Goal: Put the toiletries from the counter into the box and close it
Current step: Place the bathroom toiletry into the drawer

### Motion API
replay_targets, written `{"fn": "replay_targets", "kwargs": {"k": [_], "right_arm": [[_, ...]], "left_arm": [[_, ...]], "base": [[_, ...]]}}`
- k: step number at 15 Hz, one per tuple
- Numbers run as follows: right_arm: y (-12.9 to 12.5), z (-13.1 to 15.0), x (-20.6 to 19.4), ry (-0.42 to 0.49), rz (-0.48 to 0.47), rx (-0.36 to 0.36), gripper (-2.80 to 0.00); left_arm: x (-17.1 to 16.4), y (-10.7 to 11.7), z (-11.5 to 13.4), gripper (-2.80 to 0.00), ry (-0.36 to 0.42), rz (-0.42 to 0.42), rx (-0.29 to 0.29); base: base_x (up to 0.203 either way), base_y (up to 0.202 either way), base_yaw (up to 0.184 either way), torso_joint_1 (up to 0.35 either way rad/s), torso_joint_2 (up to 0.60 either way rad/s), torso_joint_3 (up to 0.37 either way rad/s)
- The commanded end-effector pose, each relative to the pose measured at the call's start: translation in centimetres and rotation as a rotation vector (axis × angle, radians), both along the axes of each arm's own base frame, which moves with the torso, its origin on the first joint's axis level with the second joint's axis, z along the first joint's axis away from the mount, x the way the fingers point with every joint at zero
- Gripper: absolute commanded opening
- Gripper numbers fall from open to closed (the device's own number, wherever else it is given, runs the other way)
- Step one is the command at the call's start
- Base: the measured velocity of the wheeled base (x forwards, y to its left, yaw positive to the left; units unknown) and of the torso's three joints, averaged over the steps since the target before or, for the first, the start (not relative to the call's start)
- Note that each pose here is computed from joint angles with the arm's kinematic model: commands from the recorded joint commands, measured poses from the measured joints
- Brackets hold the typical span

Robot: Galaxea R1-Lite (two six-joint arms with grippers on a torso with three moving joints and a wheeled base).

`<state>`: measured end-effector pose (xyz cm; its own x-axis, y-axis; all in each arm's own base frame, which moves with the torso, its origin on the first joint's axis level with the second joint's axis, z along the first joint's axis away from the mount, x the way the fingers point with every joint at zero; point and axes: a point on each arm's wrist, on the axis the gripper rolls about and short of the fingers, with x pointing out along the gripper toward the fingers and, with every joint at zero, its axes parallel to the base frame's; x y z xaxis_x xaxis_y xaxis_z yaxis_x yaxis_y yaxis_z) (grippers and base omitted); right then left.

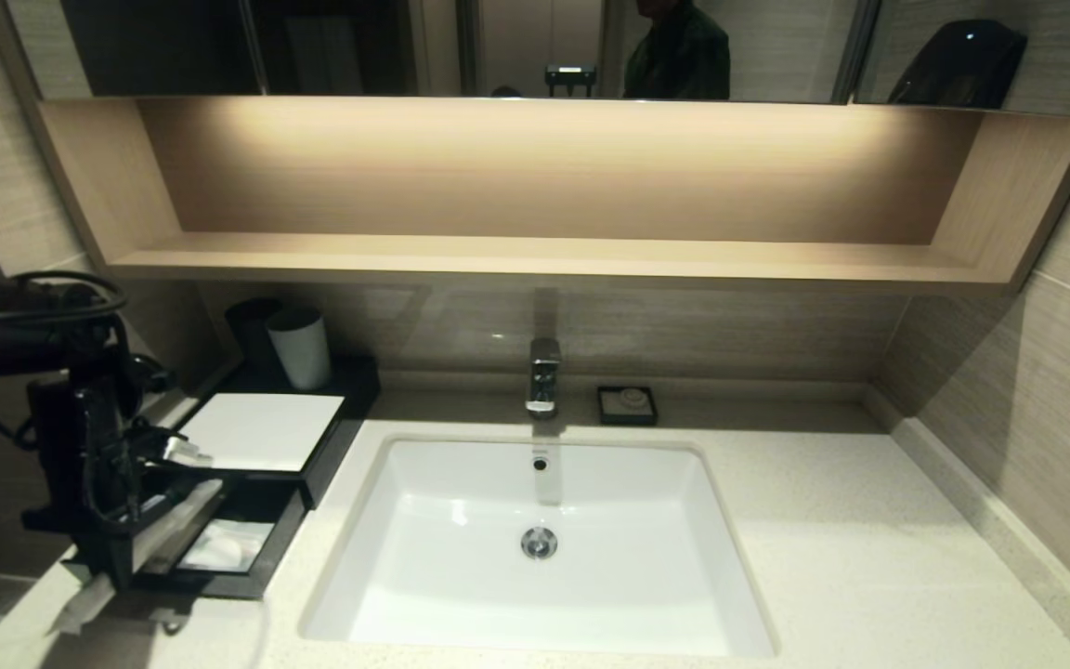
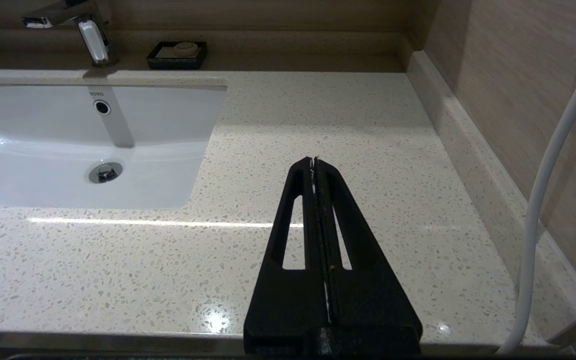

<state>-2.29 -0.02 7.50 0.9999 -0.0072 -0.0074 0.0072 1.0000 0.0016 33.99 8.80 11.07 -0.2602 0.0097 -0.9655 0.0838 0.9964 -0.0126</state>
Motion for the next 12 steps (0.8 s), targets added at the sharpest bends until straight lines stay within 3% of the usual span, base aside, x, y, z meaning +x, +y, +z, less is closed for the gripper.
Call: {"fn": "replay_targets", "kwargs": {"k": [1, 12], "right_arm": [[0.0, 0.0, 0.0, 0.0, 0.0, 0.0, -2.8], [0.0, 0.0, 0.0, 0.0, 0.001, 0.0, -2.8]], "left_arm": [[-0.1, 0.0, 0.3, -2.8, 0.002, -0.001, 0.001], [0.9, 0.3, -0.5, -2.8, 0.003, -0.007, 0.025]], "base": [[0.0, 0.0, 0.0, 0.0, 0.0, 0.0], [0.0, 0.0, 0.0, 0.0, 0.0, 0.0]]}}
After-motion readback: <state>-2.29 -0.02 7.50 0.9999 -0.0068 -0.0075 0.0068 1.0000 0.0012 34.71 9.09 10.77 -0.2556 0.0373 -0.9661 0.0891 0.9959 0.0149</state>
